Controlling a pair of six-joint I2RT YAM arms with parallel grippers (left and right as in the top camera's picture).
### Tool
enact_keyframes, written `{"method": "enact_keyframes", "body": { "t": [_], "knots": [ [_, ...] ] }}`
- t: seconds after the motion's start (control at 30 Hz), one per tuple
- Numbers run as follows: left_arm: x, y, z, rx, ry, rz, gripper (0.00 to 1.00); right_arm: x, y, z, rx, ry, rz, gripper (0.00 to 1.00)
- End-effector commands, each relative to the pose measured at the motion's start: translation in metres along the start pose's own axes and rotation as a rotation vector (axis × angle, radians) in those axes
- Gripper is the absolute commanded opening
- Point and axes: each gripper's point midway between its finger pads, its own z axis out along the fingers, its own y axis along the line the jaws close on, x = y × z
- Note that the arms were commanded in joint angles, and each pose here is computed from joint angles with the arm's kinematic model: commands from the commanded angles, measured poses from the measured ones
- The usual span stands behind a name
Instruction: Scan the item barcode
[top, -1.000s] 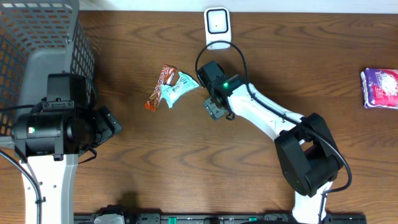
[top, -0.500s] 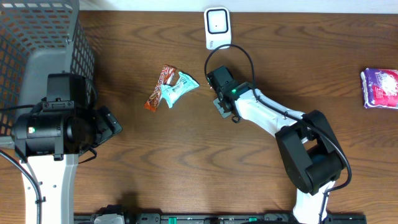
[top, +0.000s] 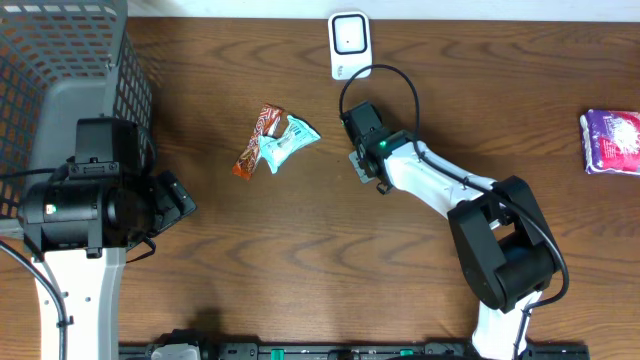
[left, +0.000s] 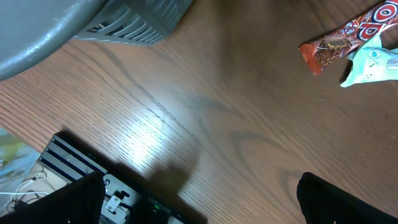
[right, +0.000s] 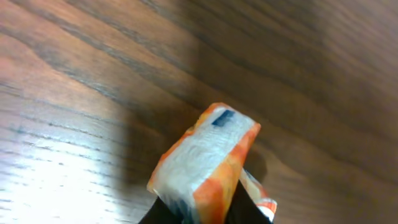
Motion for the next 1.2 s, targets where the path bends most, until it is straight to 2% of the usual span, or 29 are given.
{"method": "enact_keyframes", "body": {
  "t": [0.0, 0.23, 0.37, 0.63, 0.83, 1.17],
  "knots": [
    [-0.001, 0.004, 0.0, -0.017, -0.005, -0.014, 0.98, -0.015, 0.017, -0.015, -0.193, -0.006, 0.116, 0.01],
    [-0.001, 0.004, 0.0, -0.017, -0.005, -0.014, 0.98, -0.034, 0.033, -0.044, -0.615, -0.01, 0.22, 0.01],
    [-0.001, 0.004, 0.0, -0.017, -0.005, -0.014, 0.98, -0.037, 0.023, -0.052, -0.748, -0.003, 0.313, 0.01],
    [-0.001, 0.004, 0.0, -0.017, -0.005, -0.014, 0.98, -0.029, 0.003, -0.044, -0.786, 0.031, 0.459, 0.01],
    [-0.001, 0.004, 0.0, -0.016, -0.005, -0.014, 0.98, -0.038, 0.011, -0.055, -0.935, 0.001, 0.506, 0.01],
    [-0.001, 0.004, 0.0, -0.017, -0.005, -0.014, 0.98, -0.025, 0.014, -0.024, -0.904, 0.058, 0.709, 0.03]
  ]
}}
